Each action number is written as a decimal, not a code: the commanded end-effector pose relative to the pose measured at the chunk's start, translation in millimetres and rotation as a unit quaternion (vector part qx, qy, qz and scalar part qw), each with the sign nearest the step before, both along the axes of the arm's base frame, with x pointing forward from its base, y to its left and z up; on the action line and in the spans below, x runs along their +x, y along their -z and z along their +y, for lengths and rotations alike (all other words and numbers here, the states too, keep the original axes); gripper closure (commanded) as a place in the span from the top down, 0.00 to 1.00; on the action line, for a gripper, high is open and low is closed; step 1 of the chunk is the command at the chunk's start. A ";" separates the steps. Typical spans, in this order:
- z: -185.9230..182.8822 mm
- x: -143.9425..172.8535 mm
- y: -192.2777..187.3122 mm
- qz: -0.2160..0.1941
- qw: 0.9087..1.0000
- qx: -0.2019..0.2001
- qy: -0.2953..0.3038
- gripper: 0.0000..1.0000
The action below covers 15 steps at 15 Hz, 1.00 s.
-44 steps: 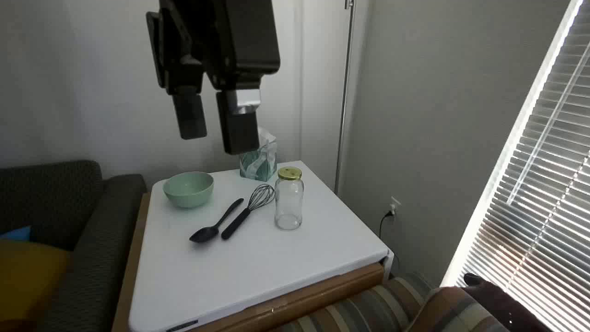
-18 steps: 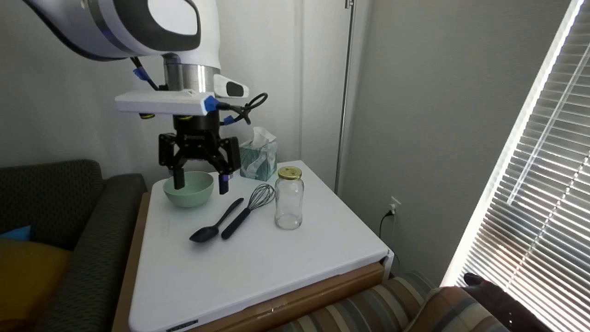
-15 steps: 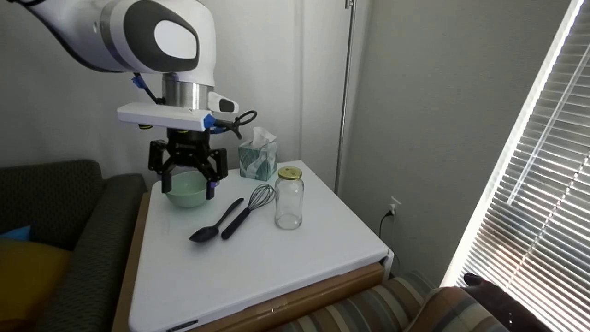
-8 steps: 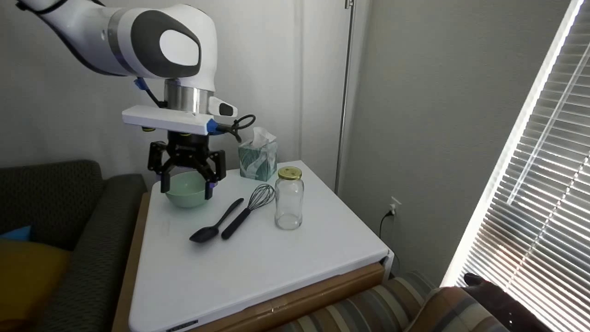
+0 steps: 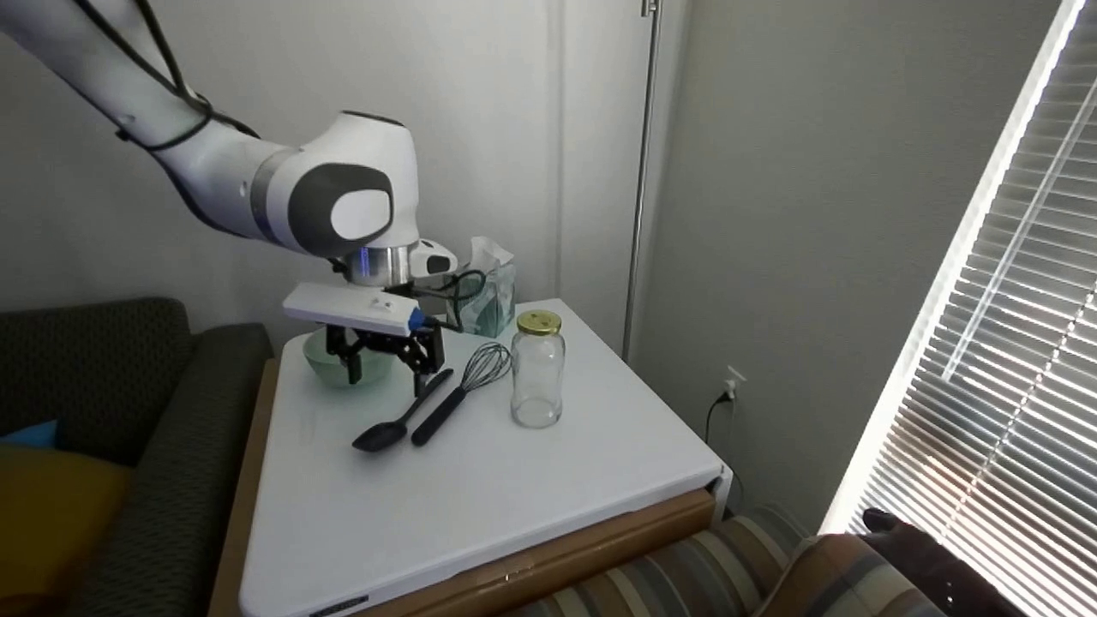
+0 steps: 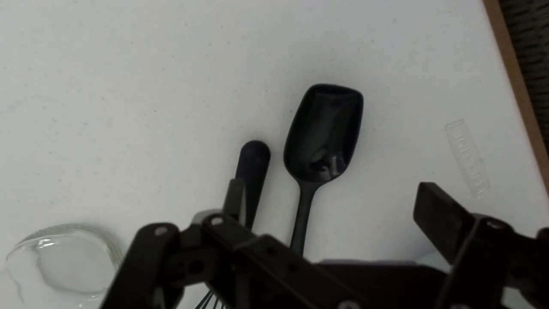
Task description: Put the spoon in the bowl
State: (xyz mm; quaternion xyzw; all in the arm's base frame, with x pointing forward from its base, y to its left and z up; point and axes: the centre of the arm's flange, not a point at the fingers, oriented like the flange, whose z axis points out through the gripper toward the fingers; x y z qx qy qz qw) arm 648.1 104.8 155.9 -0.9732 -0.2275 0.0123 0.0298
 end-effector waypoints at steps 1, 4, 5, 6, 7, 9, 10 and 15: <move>7.6 44.8 36.4 -0.005 1.000 0.017 0.006 1.00; 19.4 61.5 55.1 -0.015 1.000 0.020 0.020 1.00; 24.1 65.0 60.8 -0.017 0.999 0.022 0.023 1.00; 30.2 67.1 67.7 -0.018 0.999 0.018 0.023 1.00; 35.8 67.9 73.4 -0.015 0.999 0.018 0.022 1.00; 43.4 66.9 83.9 -0.013 1.000 0.014 0.020 1.00; 44.7 66.4 88.1 -0.011 1.000 0.014 0.018 1.00; 32.4 69.1 98.3 -0.022 0.999 -0.002 0.023 1.00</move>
